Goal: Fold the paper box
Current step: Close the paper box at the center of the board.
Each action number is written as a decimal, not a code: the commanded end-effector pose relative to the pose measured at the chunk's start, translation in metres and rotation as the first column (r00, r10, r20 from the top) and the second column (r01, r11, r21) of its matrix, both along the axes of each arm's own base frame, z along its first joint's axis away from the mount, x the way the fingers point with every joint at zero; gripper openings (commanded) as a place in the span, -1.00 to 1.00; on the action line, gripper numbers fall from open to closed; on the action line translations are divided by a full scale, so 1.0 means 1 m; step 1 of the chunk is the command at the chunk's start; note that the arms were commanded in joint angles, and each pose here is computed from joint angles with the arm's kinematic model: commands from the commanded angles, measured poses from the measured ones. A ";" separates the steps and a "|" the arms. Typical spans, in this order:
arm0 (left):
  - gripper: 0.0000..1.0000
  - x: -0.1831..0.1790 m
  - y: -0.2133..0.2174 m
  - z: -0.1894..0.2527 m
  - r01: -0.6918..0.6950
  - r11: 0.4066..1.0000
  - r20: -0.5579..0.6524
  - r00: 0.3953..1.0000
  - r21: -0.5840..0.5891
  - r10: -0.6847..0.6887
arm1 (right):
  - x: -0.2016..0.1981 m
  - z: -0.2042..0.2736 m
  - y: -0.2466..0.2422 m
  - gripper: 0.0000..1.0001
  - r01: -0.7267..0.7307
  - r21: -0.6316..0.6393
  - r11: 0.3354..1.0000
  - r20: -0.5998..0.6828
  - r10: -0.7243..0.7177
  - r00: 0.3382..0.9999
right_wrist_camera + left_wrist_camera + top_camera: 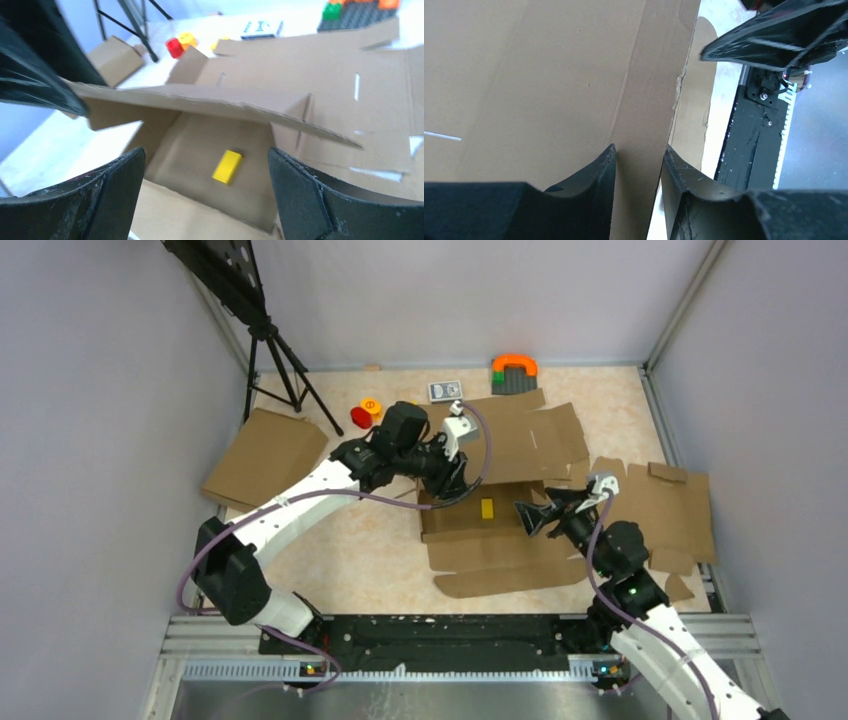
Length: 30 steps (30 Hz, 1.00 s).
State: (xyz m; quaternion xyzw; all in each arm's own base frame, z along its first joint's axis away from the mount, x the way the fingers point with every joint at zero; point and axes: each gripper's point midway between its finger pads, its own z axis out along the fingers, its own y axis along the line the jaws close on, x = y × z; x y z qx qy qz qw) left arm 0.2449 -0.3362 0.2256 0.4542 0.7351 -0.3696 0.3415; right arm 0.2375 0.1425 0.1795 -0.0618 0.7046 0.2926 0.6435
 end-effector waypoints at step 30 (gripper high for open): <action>0.01 -0.038 -0.012 -0.097 0.001 0.994 -0.216 0.976 0.111 0.023 | 0.050 0.020 -0.034 0.52 0.284 -0.225 0.932 -0.331 -0.348 0.877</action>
